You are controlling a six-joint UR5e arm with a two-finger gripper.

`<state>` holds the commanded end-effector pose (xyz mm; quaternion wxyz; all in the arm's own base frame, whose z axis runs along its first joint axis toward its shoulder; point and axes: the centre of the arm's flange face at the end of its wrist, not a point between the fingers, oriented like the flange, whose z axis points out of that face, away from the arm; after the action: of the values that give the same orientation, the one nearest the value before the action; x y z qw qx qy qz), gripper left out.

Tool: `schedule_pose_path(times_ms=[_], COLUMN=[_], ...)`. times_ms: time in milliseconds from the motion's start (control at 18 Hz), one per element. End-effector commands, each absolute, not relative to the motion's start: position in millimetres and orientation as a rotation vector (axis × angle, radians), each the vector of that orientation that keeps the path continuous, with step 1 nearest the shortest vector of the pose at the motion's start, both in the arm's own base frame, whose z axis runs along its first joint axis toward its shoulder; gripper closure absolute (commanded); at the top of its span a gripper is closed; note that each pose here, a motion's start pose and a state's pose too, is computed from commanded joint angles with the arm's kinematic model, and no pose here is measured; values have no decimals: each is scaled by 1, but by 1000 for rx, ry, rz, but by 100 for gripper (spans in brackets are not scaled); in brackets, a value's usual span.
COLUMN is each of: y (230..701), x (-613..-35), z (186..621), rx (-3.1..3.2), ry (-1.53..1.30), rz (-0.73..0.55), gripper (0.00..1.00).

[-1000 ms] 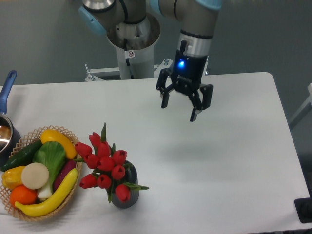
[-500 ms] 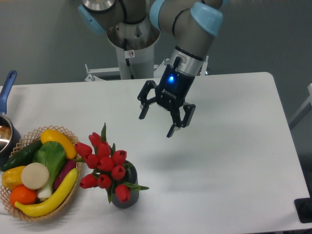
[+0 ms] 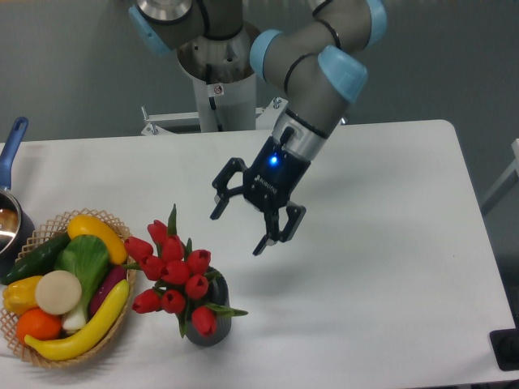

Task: Pick up the flowers from the vase
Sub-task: 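Move the open gripper toward the red tulips in the black vase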

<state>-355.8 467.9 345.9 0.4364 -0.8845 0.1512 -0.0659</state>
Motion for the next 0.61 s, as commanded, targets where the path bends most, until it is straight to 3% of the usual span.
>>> schedule_pose_path(times_ms=[611], y=[508], x=[-346], z=[336], rx=[-2193], ry=[458], rz=[-196], gripper=[0])
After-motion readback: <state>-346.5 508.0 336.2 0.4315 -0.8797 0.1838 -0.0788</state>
